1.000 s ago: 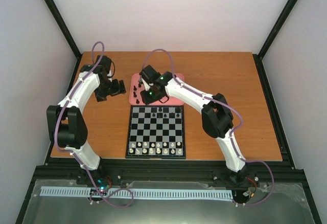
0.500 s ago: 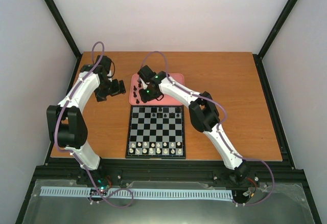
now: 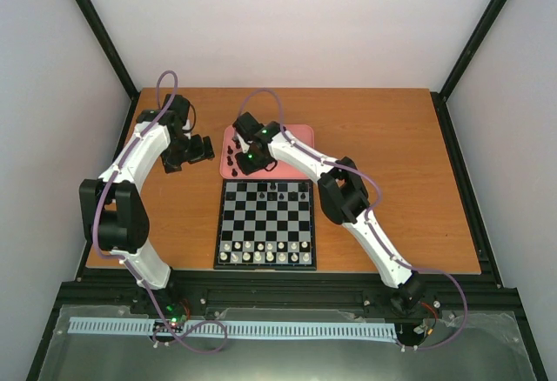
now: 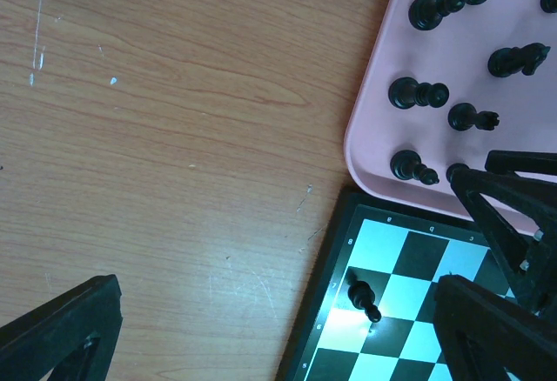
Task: Set up the chess pieces on the board
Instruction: Pick up the chess piece from the storage box.
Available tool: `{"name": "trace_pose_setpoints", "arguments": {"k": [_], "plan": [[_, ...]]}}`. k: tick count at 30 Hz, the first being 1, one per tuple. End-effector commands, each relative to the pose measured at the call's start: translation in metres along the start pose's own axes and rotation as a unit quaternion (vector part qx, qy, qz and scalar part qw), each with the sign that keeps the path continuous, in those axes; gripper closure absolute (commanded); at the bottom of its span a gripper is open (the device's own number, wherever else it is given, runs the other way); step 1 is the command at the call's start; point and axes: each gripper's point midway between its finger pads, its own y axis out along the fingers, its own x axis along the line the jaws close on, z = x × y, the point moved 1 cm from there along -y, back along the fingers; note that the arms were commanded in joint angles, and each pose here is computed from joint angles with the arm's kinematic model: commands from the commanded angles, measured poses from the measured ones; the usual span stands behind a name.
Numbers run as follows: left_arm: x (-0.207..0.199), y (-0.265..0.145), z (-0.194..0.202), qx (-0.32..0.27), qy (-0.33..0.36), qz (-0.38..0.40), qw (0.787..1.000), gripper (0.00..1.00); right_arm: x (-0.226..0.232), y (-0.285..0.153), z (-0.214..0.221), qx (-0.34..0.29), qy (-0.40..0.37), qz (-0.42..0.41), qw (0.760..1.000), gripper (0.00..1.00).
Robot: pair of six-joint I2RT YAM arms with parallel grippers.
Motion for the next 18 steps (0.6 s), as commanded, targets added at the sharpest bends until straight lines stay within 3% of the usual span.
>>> {"name": "trace_pose_setpoints", "arguments": {"k": [1, 12, 18], "plan": [[-0.0027, -0.0014, -0.0061, -0.008, -0.002, 0.001, 1.000, 0.00, -0.0023, 0.0031, 0.0058, 0.015, -0.002, -0.001, 1.000, 0.73], [-0.0031, 0.0001, -0.0069, -0.006, -0.002, 0.001, 1.000, 0.00, -0.0050, 0.0056, 0.0050, 0.014, -0.002, -0.002, 1.000, 0.85], [-0.0036, 0.0003, -0.0074, -0.006, -0.002, 0.001, 1.000, 0.00, -0.0062, 0.0028, 0.0025, 0.011, 0.000, -0.003, 1.000, 0.97]]}}
